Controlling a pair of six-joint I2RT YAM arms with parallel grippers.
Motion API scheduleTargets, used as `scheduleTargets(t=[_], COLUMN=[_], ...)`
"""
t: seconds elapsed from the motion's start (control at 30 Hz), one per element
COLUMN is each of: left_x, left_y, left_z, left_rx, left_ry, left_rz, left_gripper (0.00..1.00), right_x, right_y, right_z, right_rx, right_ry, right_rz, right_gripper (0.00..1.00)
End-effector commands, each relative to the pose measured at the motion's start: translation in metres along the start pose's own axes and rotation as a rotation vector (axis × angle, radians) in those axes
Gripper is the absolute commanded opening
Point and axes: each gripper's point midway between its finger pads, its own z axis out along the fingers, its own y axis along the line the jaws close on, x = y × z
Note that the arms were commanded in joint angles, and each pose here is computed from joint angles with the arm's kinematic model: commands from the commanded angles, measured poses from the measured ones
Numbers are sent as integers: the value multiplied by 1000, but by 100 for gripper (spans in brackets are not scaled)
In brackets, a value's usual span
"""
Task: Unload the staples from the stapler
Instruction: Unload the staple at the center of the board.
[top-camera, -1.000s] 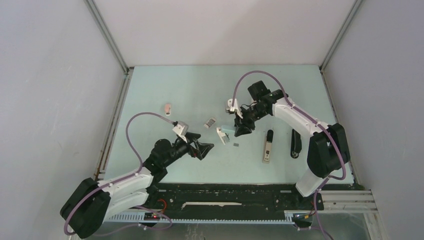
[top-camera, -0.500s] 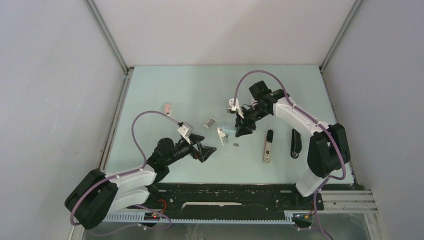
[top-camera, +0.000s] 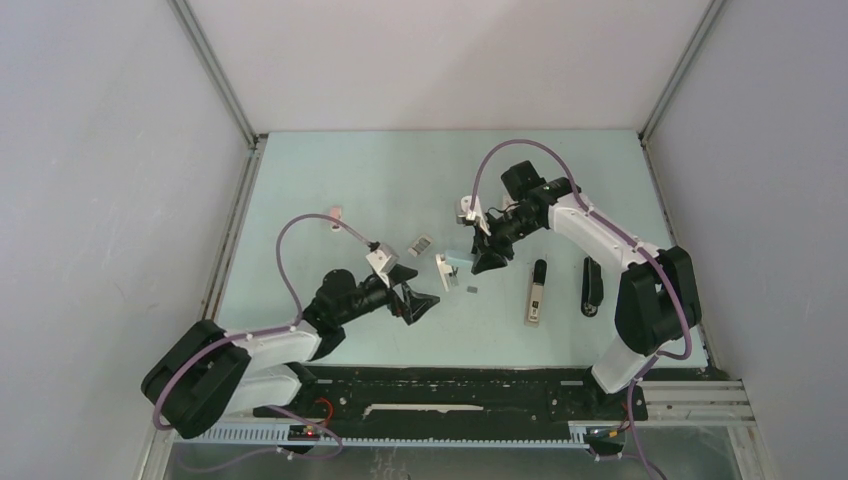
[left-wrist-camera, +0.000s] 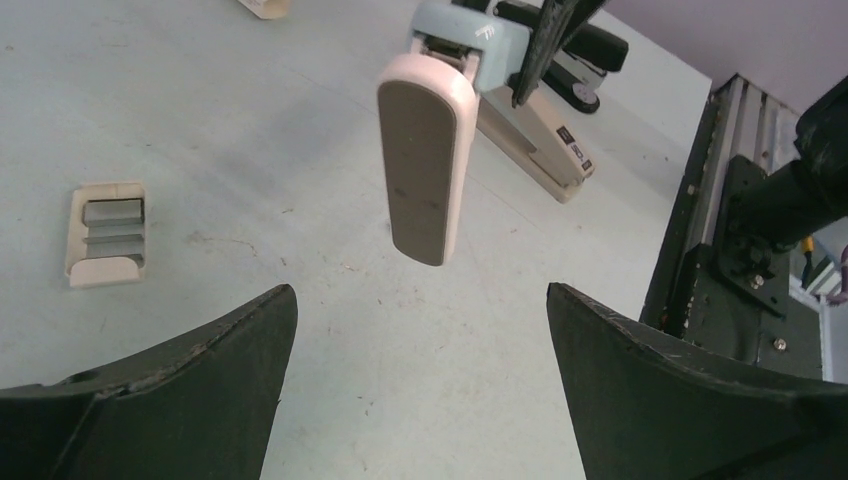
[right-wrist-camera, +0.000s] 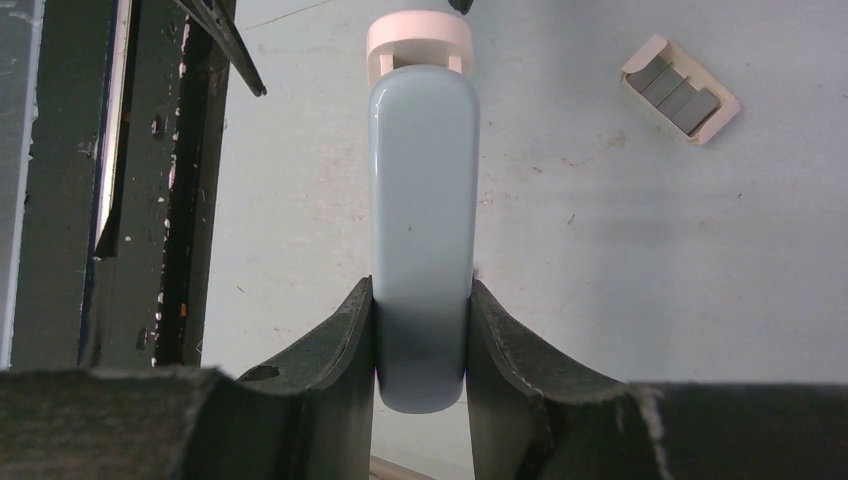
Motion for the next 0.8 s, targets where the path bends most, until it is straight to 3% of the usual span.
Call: scheduleTargets(t=[0.0,0.2,0.47,0.67,0.7,0.77], left_x=[-31,-30,-30,-23,-22,-21], left_y=[-15,-23,-26,-26,-25,-25], left_z=[15,25,52,62,63,65], left_rx=[95,182,257,279,281,282], left_ry=[-77,-83,-49,-19,-16,-7], left_rz=[128,207,205,165,160,147], left_gripper=[100,100,97,74,66,40], right_x=[-19,-23,-26,-25,-25,-23], right_y=[7,12,17,13,13,12], right_z=[-12,-15,-16,-18,-17,-17], right_rx=[-1,-14,-26,-3,-4,-4], right_ry=[-62,-78,-95,-96,-95,-93], right_rz=[-64,-88,-107,-104,-101,-96], right_gripper=[0,0,0,0,0,0])
